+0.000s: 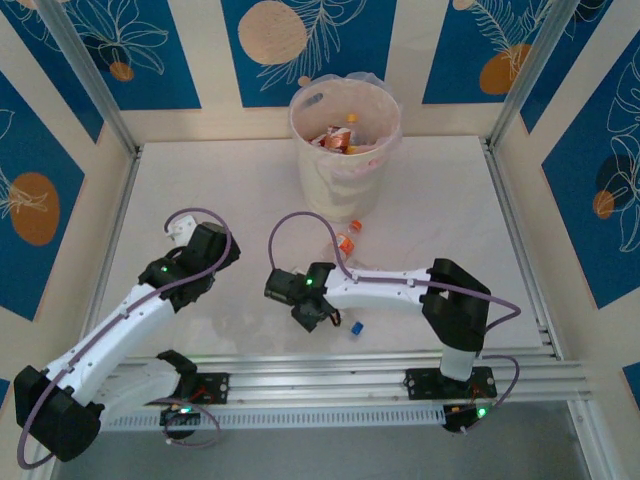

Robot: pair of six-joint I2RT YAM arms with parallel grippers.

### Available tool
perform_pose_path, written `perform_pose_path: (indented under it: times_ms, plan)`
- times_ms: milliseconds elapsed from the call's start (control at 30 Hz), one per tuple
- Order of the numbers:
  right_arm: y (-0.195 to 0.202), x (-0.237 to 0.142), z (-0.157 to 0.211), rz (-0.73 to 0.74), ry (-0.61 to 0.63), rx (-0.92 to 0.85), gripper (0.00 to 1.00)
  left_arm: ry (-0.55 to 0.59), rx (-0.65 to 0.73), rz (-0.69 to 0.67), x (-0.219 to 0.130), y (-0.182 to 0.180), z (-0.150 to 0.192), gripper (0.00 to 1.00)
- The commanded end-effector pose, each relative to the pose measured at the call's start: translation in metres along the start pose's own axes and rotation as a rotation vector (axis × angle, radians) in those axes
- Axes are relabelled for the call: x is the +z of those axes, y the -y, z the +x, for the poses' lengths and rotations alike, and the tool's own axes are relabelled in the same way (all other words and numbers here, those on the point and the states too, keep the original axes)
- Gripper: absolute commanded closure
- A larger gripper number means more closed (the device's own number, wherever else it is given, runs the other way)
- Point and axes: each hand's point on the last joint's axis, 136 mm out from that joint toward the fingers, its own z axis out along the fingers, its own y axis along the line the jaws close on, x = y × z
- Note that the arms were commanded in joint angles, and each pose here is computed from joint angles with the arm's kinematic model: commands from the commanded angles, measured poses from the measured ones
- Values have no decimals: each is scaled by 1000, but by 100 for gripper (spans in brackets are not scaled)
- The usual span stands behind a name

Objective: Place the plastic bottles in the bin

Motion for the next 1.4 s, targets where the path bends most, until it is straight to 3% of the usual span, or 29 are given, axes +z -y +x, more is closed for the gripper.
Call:
perform_pose_path:
  times_ms: [0, 633, 900, 1167, 1367]
  plan:
    - [1, 8, -8, 18, 7, -7, 32, 16, 22, -25, -2, -5, -5, 0]
    - [-16, 30, -44, -75, 54, -11, 30, 40, 34, -43, -7, -12, -18, 0]
    - [-26, 44, -48, -111, 37, -35, 32, 27, -21, -45, -4, -22, -30, 0]
    - [-27, 41, -57, -116, 53, -57, 51, 58, -54, -44, -10, -30, -40, 0]
    - [-23, 11, -73, -136, 116, -49, 62, 61, -57, -50, -11, -33, -40, 1]
